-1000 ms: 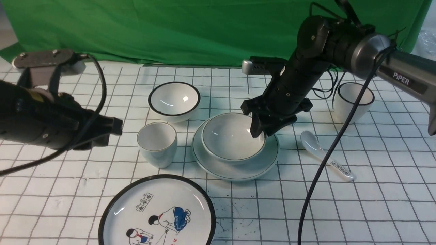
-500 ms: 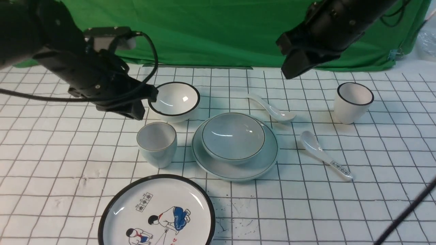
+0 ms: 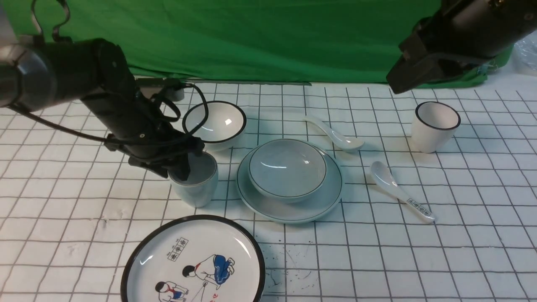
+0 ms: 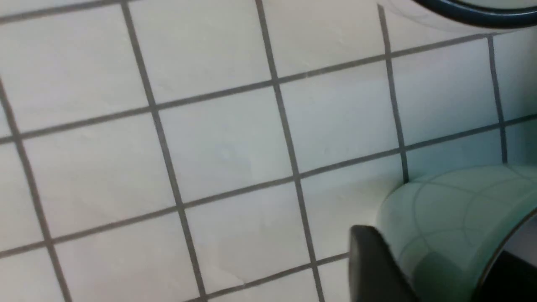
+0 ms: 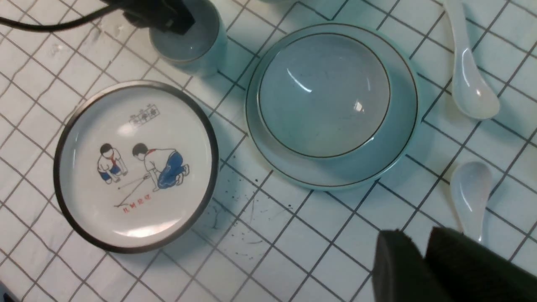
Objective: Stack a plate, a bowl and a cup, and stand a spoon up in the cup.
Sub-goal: Use the left arm to grab a blue teacup, then use the left arm to put the blue teacup into the blue rice bowl in the middle
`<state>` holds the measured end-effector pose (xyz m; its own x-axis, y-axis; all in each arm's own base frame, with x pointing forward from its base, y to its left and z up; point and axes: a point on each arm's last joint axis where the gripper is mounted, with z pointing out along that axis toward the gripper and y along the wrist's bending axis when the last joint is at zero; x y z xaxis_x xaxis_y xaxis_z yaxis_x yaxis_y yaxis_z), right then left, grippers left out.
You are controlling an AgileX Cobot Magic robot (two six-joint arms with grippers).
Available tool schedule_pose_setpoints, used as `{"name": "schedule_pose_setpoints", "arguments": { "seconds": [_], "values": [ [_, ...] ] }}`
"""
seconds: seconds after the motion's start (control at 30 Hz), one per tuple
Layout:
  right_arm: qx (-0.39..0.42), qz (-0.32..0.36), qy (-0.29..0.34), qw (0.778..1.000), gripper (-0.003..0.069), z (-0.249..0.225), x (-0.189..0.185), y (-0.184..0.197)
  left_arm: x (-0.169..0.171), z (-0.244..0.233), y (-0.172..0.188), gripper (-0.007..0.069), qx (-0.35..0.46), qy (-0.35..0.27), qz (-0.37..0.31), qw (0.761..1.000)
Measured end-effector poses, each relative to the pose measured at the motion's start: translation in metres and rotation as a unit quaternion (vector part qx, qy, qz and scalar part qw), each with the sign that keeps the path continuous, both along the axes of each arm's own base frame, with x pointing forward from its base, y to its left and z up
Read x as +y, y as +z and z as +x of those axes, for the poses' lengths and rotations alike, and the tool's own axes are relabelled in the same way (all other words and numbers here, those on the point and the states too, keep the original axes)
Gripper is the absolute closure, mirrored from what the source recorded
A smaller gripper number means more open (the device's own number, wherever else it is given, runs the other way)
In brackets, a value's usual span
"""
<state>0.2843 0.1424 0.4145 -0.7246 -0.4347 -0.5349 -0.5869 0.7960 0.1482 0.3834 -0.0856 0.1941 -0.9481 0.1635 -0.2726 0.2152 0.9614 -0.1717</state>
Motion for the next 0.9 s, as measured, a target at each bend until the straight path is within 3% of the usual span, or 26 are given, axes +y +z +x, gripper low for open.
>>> {"name": "schedule_pose_setpoints", "arguments": {
  "seconds": [0.07,0.3,0.37,0.47,0.53,0.6,0.73,0.9],
  "values": [
    [0.002,-0.001,0.0,1.0,0.0515,0.0,0.0,-0.001,0.001,0.0,0.002,0.0571,0.006,-0.002,0.005,1.0],
    [0.001,-0.001,0.001,1.0,0.0515,0.0,0.0,-0.001,-0.001,0.008,0.047,0.0585,-0.004,-0.003,0.006,1.0],
    [0.001,-0.001,0.001,1.0,0.0515,0.0,0.0,-0.001,-0.021,0.008,0.089,0.0585,-0.059,-0.018,-0.024,0.998],
    [0.001,-0.001,0.0,1.0,0.0513,0.0,0.0,-0.001,-0.043,0.007,0.105,0.0585,-0.09,-0.031,-0.044,0.994],
    [-0.001,0.0,0.0,1.0,0.051,0.0,0.0,-0.001,-0.076,0.008,0.11,0.0585,-0.104,-0.044,-0.064,0.992],
    [0.0,0.0,0.0,1.0,0.0503,0.0,0.0,-0.001,-0.107,0.012,0.102,0.0585,-0.1,-0.069,-0.068,0.99],
    [-0.001,-0.001,0.0,1.0,0.0494,0.0,0.0,-0.001,-0.133,0.02,0.072,0.0585,-0.072,-0.086,-0.028,0.993],
    [-0.002,-0.002,0.003,1.0,0.0485,0.0,0.0,-0.001,-0.136,0.025,0.042,0.0585,-0.038,-0.086,0.022,0.995]
  ]
}}
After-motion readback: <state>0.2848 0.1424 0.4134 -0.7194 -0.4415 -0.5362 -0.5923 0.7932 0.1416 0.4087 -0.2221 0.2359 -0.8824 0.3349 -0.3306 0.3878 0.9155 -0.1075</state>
